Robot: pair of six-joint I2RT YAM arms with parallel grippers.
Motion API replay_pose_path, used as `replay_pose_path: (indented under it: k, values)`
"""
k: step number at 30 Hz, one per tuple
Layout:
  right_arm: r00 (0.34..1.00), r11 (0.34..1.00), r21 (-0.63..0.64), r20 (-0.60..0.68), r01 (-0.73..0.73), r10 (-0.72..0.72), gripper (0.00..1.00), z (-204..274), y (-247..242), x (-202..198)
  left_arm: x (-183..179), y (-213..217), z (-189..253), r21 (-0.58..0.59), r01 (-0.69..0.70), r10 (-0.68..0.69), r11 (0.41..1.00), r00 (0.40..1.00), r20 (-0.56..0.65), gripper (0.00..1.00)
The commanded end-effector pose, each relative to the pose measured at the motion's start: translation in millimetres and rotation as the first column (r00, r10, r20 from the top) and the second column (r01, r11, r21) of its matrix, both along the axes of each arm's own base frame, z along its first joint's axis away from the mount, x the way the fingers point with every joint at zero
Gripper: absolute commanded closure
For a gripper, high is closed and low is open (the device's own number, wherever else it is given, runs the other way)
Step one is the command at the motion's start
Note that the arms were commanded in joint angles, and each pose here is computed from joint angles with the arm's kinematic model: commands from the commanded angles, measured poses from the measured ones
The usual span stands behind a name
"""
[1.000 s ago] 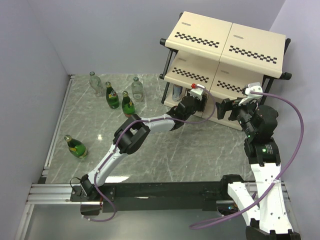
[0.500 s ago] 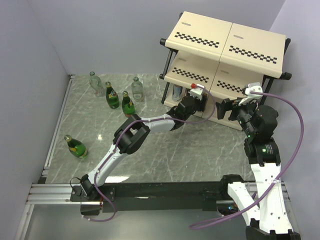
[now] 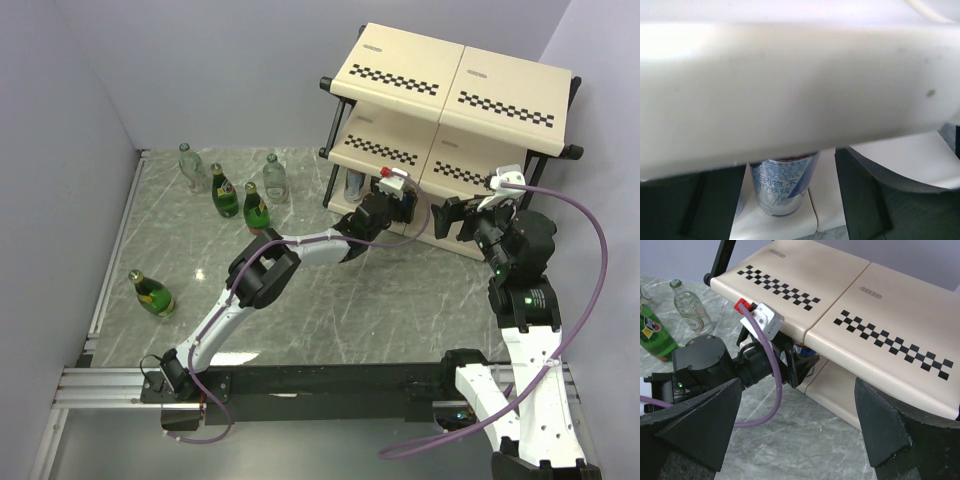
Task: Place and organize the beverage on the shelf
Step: Place the drink on the shelf.
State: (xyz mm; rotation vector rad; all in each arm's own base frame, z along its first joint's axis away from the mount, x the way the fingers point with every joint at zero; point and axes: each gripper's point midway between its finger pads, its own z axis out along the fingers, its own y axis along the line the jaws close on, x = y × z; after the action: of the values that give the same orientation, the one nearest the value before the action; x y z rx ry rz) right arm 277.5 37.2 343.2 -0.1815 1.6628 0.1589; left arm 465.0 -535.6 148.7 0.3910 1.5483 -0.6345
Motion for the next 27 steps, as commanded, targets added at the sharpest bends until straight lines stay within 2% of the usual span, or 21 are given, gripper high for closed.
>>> replay_pose_path:
  k: [1,11,17,19,20,21,22,23,24,27]
  values:
    - [0.999,1.0,0.006,0.054,0.001,-0.002,0.01,18,-1,-1,-11,-1,66,-0.121,0.027,-0.015,0.992,0.995,0.097,0.23]
    - [0.999,1.0,0.002,0.053,-0.011,0.011,0.01,16,1,-1,-45,17,89,-0.137,0.061,-0.043,0.989,0.991,0.127,0.16]
    - [0.999,1.0,-0.022,0.05,-0.02,0.021,0.01,12,-1,-1,-77,36,94,-0.12,0.086,-0.071,0.989,0.989,0.128,0.14]
    - [0.997,0.997,-0.049,0.044,-0.065,0.067,0.01,8,4,-4,-94,51,91,-0.093,0.091,-0.08,0.991,0.99,0.113,0.14]
    - [0.995,0.994,-0.062,0.034,-0.092,0.095,0.01,4,8,-5,-102,66,67,-0.044,0.069,-0.065,0.997,0.995,0.078,0.14]
    - [0.986,0.984,-0.071,0.029,-0.165,0.167,0.01,1,18,-8,-109,80,83,-0.058,0.057,-0.052,0.997,0.995,0.085,0.14]
    - [0.977,0.973,-0.097,0.017,-0.208,0.21,0.01,-4,24,-12,-113,92,80,-0.046,0.038,-0.035,0.998,0.997,0.07,0.13]
    - [0.968,0.963,-0.107,0.005,-0.248,0.25,0.01,-9,29,-14,-122,110,57,0.006,0.019,-0.02,1.0,0.999,0.034,0.12]
    - [0.939,0.933,-0.11,-0.002,-0.342,0.344,0.01,-11,43,-21,-127,129,72,0.002,-0.019,0.019,1.0,0.999,0.036,0.12]
    - [0.898,0.887,-0.138,-0.04,-0.44,0.439,0.02,-24,55,-27,-149,167,79,0.024,-0.037,0.037,0.999,0.999,0.007,0.09]
